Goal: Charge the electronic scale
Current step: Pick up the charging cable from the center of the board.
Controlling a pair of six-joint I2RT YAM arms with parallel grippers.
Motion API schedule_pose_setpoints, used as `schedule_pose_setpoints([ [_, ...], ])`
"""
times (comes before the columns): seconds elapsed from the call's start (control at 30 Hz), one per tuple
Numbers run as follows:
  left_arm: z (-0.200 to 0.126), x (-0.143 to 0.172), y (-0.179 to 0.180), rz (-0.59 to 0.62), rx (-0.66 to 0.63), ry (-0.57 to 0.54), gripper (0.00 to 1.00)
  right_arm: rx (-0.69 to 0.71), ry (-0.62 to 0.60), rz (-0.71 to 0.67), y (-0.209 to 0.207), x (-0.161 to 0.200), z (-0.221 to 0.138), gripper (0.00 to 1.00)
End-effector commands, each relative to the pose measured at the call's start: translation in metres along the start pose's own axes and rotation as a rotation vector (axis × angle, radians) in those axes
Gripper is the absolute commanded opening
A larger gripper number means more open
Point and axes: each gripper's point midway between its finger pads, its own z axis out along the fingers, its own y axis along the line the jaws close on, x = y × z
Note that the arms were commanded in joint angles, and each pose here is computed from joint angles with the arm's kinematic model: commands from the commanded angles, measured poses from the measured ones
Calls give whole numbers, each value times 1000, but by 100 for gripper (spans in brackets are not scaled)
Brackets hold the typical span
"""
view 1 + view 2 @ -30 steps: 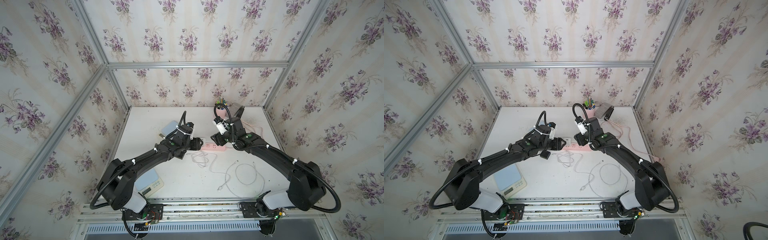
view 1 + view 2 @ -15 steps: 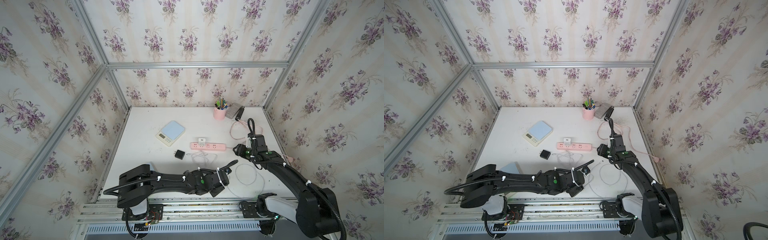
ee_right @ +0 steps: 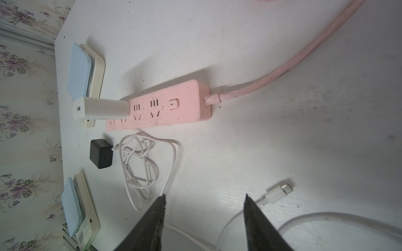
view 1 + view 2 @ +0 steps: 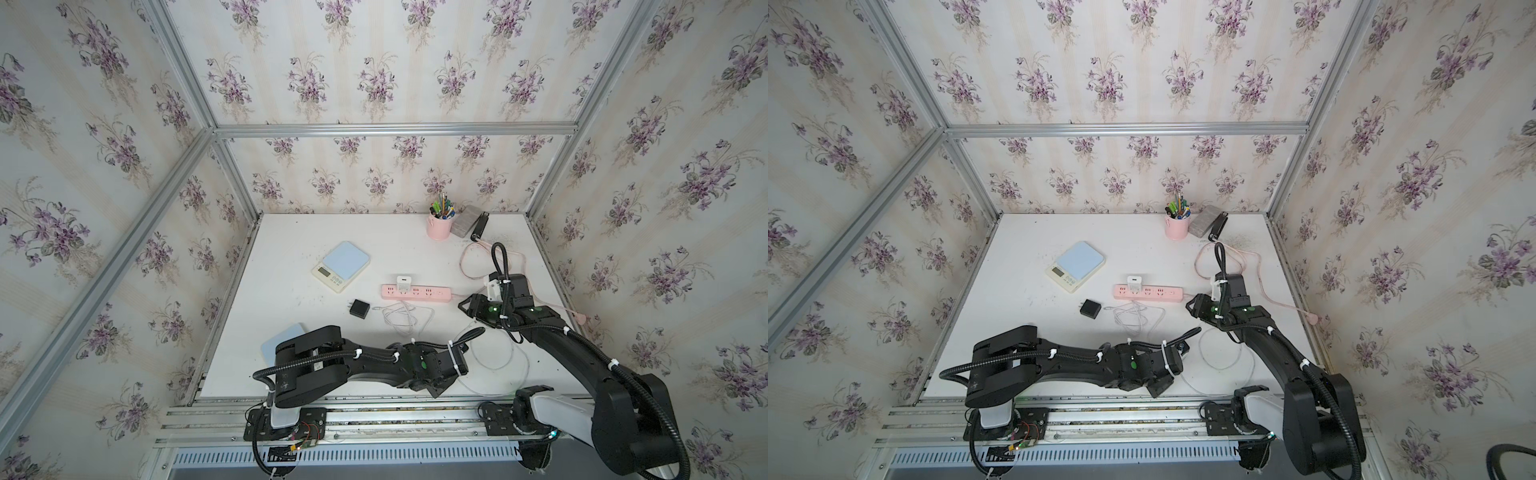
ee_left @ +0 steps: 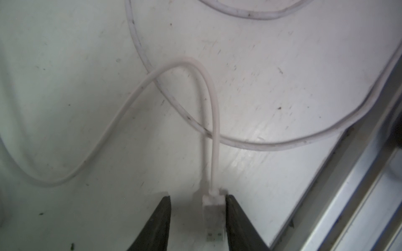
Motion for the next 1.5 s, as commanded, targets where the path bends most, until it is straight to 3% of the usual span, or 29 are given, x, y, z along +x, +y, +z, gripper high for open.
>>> schedule_pose_setpoints([
  [0.0,5,6,-2,-15,42,30,32,-48,35,64,5,13,-2,57],
  [0.17,2,3,0,-36,69,17,22,-118,77,171,8,36,-6,57],
  [0.53,-39,-22,43,-110,66,-90,11,-252,173,326,34,59,-26,56],
  [0.67,-54,-34,62,-147,49,-140,8,-323,188,295,60,57,-29,57],
  [0.9,-67,-52,76,-159,31,-192,8,-362,318,226,96,72,-16,55],
  [0.97,-67,-55,78,-159,20,-200,8,-365,342,214,99,75,-11,49],
  [1.07,-75,-65,78,-155,24,-225,8,-380,353,212,105,70,-5,33],
  [1.17,-83,-70,78,-153,29,-247,8,-379,337,195,114,56,3,5],
  [1.23,-86,-72,77,-151,38,-254,9,-442,361,153,132,49,3,0],
  [1.3,-90,-72,81,-163,35,-263,15,-470,366,93,146,40,0,0],
  [1.4,-103,-72,96,-209,12,-303,60,-509,307,-21,166,20,-12,0],
  [1.47,-116,-74,104,-225,17,-364,67,-549,271,-104,181,9,-22,0],
])
